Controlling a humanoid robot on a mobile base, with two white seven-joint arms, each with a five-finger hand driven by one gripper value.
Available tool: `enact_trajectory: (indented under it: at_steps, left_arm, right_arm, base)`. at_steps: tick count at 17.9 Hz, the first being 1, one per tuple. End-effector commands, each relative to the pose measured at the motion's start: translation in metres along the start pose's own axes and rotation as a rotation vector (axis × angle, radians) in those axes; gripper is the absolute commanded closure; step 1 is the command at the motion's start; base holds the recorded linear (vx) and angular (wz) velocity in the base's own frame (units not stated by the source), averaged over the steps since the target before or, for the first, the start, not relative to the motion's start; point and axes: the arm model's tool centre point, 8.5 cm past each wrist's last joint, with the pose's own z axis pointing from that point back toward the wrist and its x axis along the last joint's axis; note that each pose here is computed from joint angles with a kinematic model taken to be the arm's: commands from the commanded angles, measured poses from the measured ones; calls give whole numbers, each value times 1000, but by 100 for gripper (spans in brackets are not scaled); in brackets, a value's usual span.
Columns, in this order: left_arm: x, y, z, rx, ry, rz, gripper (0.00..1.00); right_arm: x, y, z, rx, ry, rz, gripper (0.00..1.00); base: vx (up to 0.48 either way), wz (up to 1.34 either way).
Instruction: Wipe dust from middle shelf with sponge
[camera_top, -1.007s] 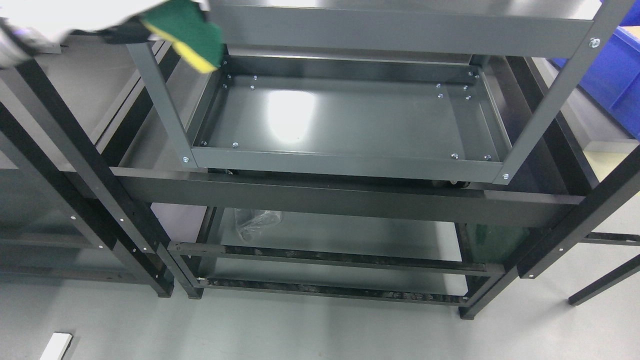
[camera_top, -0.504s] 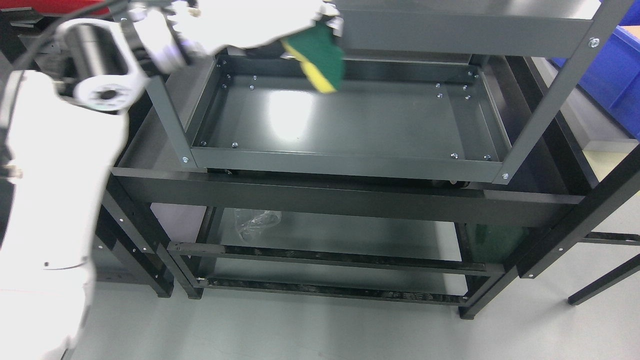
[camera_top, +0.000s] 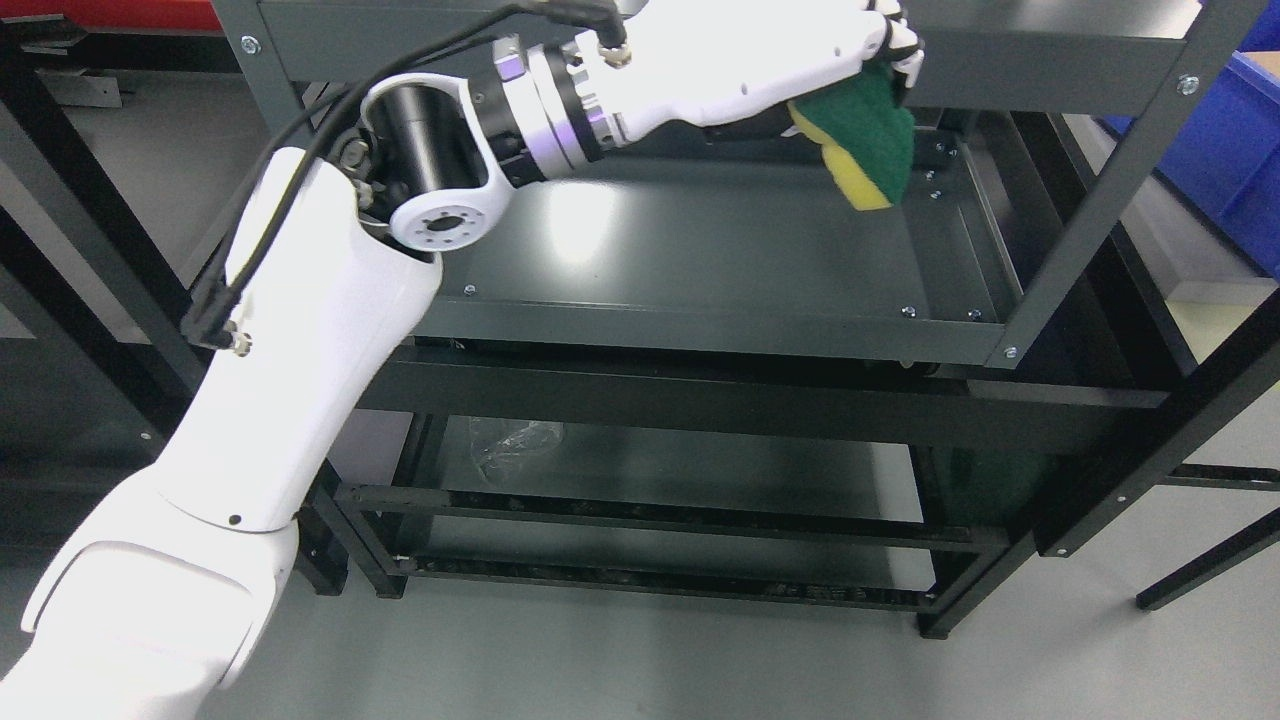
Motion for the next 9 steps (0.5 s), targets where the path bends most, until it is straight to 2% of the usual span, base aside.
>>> enact_trajectory:
  at_steps: [1,3,6,8,9]
  left_arm:
    - [78,-56,-54,-106,-195,57,100]
    - [79,-66,-50,-97,-182,136,100]
    - [110,-116,-30,-90,-162,371,100]
    - [132,-153,-3,-51,-81,581,100]
    - [132,-165,14,1,-3,680,100]
  right_arm:
    - [10,-10,0,-14,-23,-3,0]
    - [10,-10,0,-14,-23,-2,0]
    - [10,-10,0,-14,-23,-3,0]
    - [10,-10,0,-13,-23,-3,0]
    - [10,-10,0,-14,-23,-3,0]
  base:
    - [0,0]
    - [0,0]
    - [0,0]
    - [0,0]
    - [0,0]
